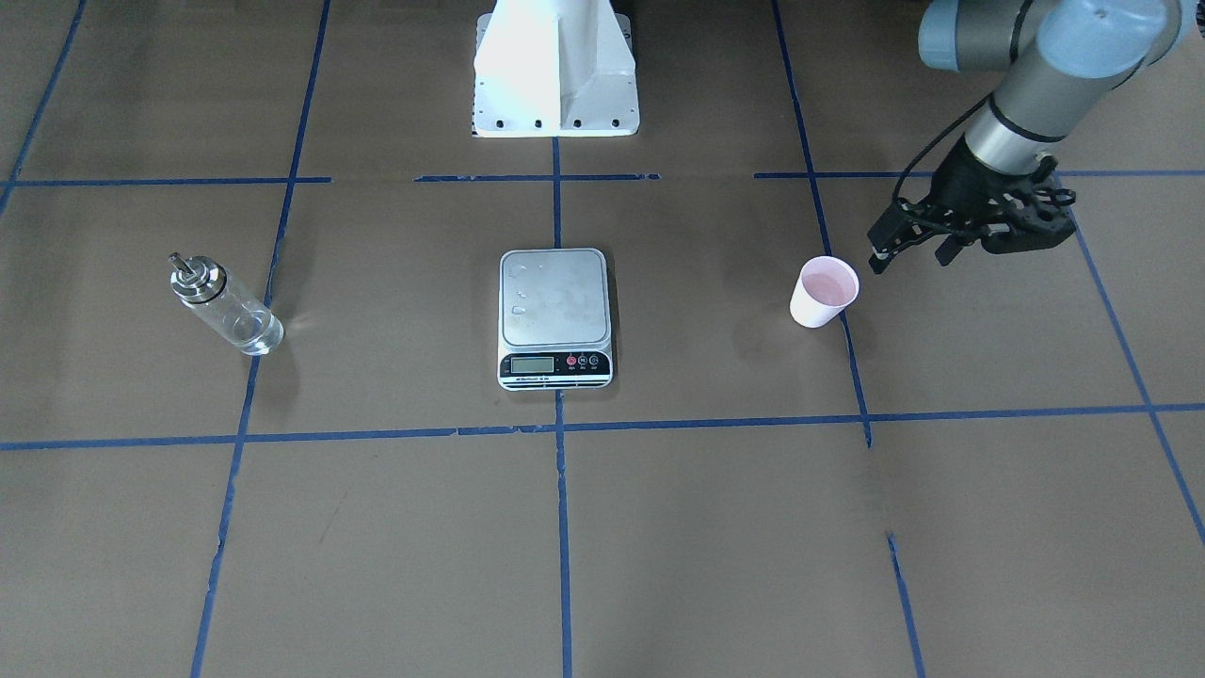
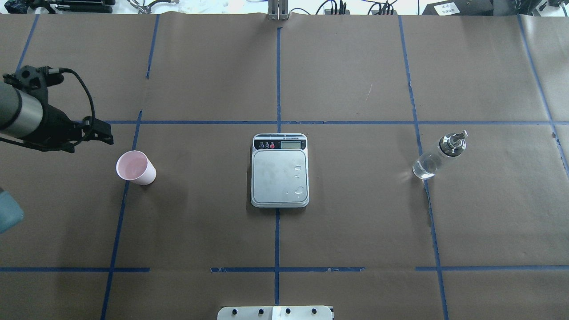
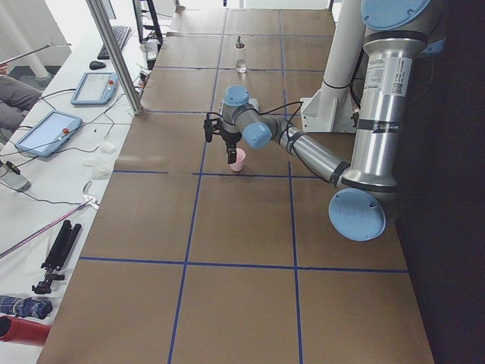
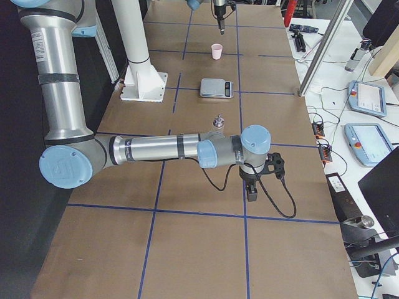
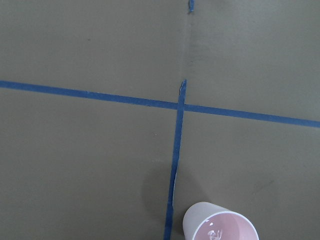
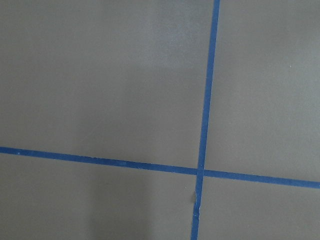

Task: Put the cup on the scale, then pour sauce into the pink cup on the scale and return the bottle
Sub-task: 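Reach the left gripper down to the pink cup and grasp it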

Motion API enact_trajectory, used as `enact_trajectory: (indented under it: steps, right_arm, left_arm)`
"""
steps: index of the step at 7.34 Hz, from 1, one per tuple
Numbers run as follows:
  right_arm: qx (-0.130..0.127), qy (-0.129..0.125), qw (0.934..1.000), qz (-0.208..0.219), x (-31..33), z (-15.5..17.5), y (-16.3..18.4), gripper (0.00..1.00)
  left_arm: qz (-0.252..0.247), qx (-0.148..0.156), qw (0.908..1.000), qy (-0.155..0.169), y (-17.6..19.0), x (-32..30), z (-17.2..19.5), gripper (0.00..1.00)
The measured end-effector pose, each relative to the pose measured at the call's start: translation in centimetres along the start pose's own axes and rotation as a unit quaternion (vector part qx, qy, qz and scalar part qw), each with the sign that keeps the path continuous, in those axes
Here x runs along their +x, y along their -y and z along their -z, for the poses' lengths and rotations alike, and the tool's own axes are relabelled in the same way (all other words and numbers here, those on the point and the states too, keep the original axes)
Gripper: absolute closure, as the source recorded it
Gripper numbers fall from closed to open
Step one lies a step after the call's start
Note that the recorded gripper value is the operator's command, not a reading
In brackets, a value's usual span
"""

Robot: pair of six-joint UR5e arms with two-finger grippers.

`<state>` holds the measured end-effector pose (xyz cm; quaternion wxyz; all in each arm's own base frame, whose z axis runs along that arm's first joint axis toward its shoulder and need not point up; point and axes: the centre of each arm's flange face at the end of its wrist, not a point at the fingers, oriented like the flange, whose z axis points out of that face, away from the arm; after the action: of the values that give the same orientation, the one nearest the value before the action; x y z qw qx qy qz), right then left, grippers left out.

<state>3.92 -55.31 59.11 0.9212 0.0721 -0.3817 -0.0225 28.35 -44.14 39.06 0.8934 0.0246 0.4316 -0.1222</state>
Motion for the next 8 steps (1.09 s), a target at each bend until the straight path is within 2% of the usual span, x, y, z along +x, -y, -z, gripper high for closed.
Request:
enact_trajectory:
  steps: [2, 4, 7, 8]
  right_arm:
    - [0.000, 0.004, 1.0000, 0.001, -0.1, -0.1, 0.0, 0.00]
    - [0.000, 0.010, 1.0000, 0.002, -0.3, -0.1, 0.0, 0.00]
    - [0.000, 0.011, 0.9999, 0.001, -0.4, 0.0, -0.1, 0.00]
    - [-0.001, 0.012, 0.9999, 0.000, -0.3, -0.1, -0.1, 0.00]
  left_arm:
    - [0.018, -0.005, 0.9998, 0.012, -2.1, 0.8, -2.8, 0.02]
    - [0.019, -0.008, 0.9996, 0.018, -2.1, 0.4, -4.8, 0.04]
    - [0.014, -0.013, 0.9995, 0.024, -2.3, 0.3, -6.1, 0.08]
    - [0.011, -0.016, 0.9995, 0.024, -2.6, 0.4, -6.4, 0.19]
